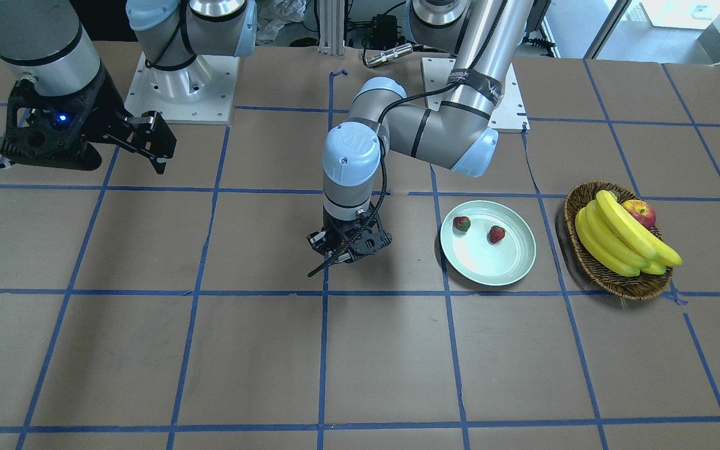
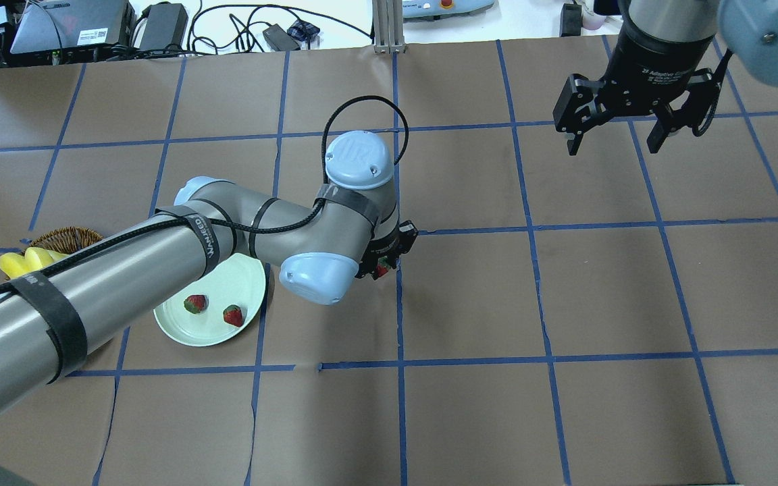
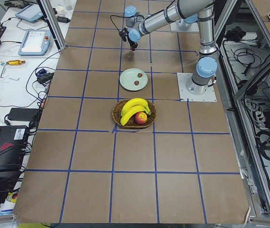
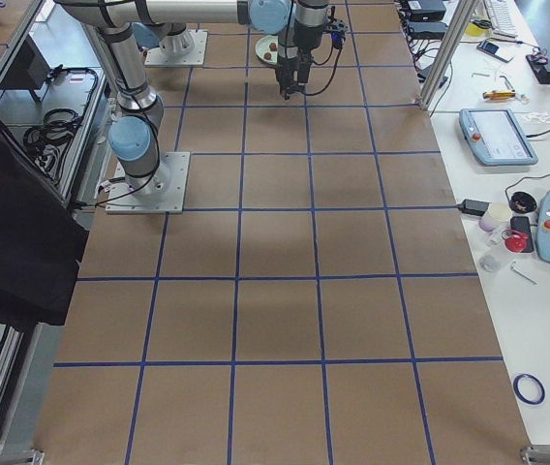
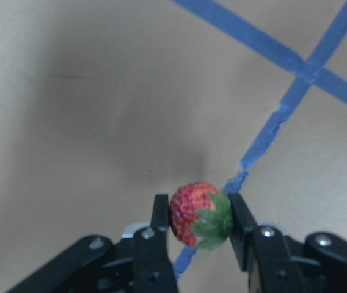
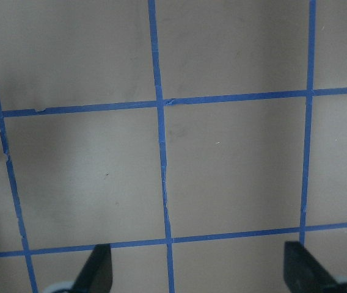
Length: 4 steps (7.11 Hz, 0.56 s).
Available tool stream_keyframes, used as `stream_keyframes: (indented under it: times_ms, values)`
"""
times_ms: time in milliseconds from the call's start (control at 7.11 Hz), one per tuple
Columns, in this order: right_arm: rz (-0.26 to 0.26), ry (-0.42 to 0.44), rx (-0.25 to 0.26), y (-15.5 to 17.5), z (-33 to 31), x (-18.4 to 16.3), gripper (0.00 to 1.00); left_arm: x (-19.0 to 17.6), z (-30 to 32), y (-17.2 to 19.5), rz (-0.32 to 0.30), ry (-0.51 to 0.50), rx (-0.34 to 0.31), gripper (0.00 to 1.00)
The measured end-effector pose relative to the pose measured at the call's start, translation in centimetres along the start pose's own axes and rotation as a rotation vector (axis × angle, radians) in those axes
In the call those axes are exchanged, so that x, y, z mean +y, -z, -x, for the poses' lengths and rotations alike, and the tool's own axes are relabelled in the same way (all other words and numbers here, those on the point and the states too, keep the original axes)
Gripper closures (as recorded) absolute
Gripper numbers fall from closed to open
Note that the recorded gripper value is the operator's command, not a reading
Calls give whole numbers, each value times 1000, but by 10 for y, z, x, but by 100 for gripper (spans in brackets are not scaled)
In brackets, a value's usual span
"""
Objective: Collect all strawberries into plate
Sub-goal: 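Grasp the last strawberry, carry it over the plate and release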
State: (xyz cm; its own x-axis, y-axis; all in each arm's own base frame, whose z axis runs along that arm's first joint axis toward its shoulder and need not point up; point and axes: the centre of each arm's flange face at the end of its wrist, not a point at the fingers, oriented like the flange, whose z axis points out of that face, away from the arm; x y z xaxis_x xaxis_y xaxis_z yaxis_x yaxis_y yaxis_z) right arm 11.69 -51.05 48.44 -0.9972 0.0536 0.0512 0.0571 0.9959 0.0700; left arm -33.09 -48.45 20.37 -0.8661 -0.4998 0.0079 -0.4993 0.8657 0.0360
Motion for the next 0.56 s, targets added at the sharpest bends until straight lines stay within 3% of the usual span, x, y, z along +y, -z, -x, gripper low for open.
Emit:
stream_keyframes:
  times_ms: [563]
  values:
    - [1, 0, 1, -1, 0, 0, 0, -91, 101, 51, 83, 35, -85, 61]
